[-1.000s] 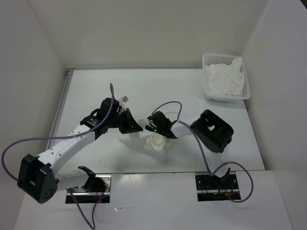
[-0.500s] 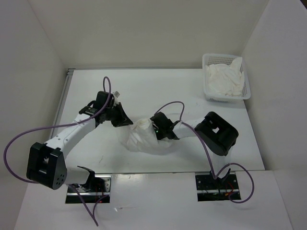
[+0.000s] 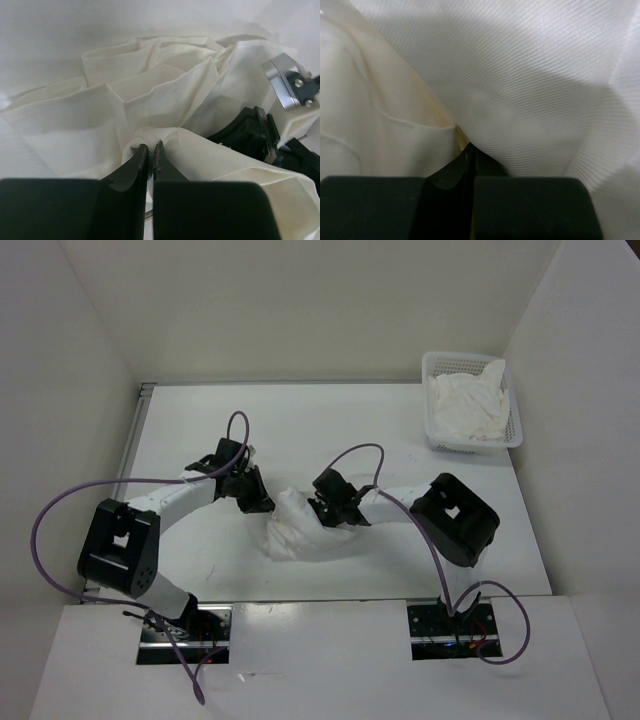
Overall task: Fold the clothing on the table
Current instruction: Fold the skirt
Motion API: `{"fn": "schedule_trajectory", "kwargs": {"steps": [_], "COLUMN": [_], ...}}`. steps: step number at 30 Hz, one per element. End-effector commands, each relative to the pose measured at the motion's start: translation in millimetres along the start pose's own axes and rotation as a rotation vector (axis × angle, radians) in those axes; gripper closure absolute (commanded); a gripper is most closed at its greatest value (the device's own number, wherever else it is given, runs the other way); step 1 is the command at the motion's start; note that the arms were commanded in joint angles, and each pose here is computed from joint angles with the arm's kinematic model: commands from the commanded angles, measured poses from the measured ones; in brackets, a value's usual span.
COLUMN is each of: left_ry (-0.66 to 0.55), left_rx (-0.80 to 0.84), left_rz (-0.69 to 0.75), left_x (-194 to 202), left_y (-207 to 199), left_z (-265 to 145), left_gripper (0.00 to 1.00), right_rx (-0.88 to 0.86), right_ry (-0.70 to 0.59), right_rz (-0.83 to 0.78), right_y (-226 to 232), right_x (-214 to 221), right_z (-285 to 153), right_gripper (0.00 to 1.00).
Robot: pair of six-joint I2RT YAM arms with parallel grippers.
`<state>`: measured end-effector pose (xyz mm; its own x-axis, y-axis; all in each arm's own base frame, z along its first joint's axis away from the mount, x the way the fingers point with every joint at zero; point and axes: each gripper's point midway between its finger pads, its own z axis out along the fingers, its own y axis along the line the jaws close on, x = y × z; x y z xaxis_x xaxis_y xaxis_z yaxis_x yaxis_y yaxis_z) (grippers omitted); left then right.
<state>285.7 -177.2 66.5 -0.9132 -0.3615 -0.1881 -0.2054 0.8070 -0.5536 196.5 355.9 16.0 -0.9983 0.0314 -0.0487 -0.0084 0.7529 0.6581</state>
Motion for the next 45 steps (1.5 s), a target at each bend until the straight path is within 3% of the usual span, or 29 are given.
{"fn": "schedule_trajectory", "kwargs": {"steps": [1,12,14,16,20,21,23,26,32,34,36,37,39,45], "left_ry": [-0.147,-0.162,-0.148,-0.155,-0.209,-0.235,-0.251,-0.316,-0.518,-0.559,-0.59,-0.568,-0.558,-0.306], "left_rx": [-0.049,-0.065,-0.087,-0.082,-0.053,-0.052,-0.038,-0.017,0.028,0.054,0.126,0.133,0.203,0.277], "left_rz": [0.054,0.054,0.046,0.049,0.056,0.061,0.066,0.071,0.103,0.106,0.143,0.134,0.138,0.157], "left_x": [-48,-74,-74,-75,-91,-99,-106,-120,-140,-127,-108,-93,-68,7], "left_y": [1,-6,0,-2,-15,-20,-27,-40,-71,-72,-81,-72,-75,-54], "left_z": [6,25,32,32,26,22,19,4,-81,-113,-145,-141,-159,-134], "left_gripper": [1.0,1.0,0.84,0.8,0.57,0.48,0.48,0.39,0.35,0.37,0.46,0.69,1.0,1.0], "right_rx": [0.002,0.012,0.004,-0.002,-0.002,-0.002,0.005,-0.002,-0.003,-0.005,-0.005,0.003,-0.005,0.001], "right_ry": [-0.031,0.016,0.01,0.005,0.005,0.005,0.011,0.005,-0.006,-0.008,-0.008,-0.002,-0.008,-0.01], "right_rz": [-0.046,-0.001,-0.005,-0.009,-0.009,-0.009,-0.005,-0.009,-0.023,-0.024,-0.035,-0.031,-0.035,-0.043], "right_y": [12,-10,-7,-5,-5,-5,-9,-6,-3,1,2,-1,3,0], "right_x": [-5,19,18,18,18,18,20,20,14,11,9,10,7,3], "right_z": [-18,-21,-23,-25,-25,-25,-25,-27,-25,-24,-23,-20,-21,-18], "right_gripper": [1.0,1.0,1.0,1.0,1.0,1.0,1.0,1.0,1.0,1.0,1.0,1.0,1.0,1.0]}}
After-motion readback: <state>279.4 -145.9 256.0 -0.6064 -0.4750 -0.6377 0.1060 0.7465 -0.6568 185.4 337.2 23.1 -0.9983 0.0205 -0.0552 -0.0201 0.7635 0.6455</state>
